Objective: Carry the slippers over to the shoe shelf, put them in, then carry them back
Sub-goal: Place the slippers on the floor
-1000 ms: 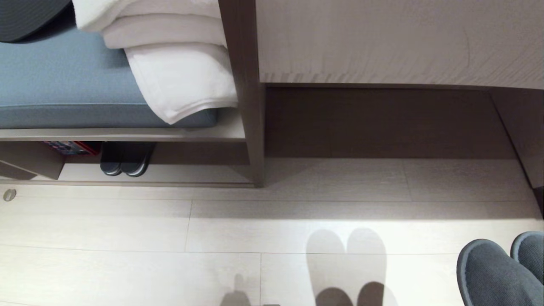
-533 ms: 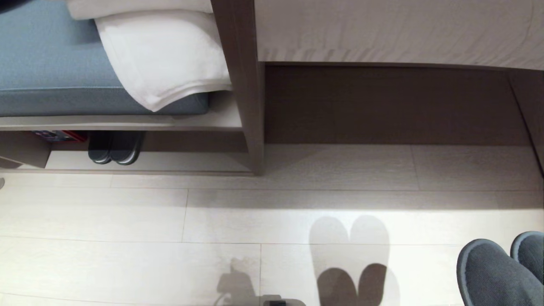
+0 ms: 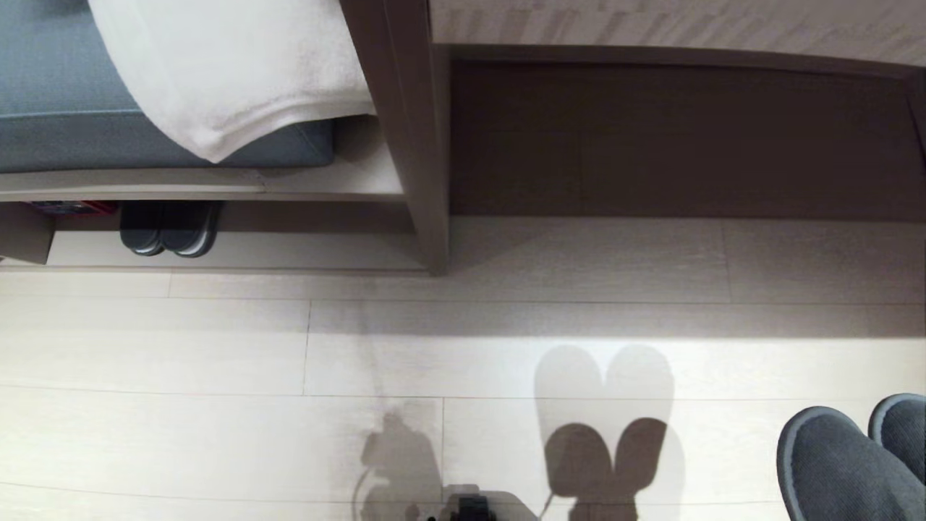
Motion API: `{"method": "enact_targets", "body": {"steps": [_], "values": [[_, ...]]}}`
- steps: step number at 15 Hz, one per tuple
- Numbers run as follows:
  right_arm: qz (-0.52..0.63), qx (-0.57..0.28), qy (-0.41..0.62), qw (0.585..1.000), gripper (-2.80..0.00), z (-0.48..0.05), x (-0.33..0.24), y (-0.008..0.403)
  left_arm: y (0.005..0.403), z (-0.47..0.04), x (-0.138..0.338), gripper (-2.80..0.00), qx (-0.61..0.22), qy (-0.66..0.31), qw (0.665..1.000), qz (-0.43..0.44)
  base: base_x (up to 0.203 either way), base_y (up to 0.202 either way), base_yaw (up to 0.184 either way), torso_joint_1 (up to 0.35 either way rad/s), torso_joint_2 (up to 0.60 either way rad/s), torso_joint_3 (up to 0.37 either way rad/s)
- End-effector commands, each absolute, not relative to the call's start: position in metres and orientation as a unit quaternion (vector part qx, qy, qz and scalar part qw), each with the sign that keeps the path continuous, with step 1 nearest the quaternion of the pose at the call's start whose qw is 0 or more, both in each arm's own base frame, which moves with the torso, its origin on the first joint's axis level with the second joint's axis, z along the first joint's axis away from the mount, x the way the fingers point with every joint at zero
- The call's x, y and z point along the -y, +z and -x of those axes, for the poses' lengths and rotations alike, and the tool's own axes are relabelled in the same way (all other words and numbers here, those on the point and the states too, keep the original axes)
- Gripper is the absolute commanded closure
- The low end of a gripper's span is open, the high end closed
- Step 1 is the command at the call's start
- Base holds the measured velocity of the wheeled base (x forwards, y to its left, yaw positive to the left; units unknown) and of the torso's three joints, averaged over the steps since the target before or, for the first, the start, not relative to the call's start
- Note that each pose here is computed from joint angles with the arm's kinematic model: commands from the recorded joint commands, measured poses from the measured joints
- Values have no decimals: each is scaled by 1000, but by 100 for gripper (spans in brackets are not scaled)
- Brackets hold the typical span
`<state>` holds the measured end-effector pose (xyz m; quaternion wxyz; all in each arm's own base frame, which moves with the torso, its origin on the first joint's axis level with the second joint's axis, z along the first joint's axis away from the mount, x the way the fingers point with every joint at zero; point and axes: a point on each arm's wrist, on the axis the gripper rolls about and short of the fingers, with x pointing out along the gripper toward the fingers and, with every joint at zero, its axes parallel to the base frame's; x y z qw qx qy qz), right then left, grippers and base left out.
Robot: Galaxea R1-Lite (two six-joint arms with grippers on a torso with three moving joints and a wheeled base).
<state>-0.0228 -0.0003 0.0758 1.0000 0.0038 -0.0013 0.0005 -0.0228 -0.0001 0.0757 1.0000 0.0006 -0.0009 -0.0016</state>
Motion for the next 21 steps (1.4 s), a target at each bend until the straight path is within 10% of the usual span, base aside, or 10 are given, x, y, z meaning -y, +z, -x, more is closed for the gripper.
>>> {"method": "enact_targets", "body": {"steps": [1, 21], "values": [[-4, 2, 1, 1000, 0, 23, 0, 76, 76, 23, 0, 0, 1, -2, 1000, -1, 0, 0, 0, 2, 3, -188], [1, 2, 2, 1000, 0, 23, 0, 76, 76, 23, 0, 0, 1, -2, 1000, -1, 0, 0, 0, 3, 3, -198]]}}
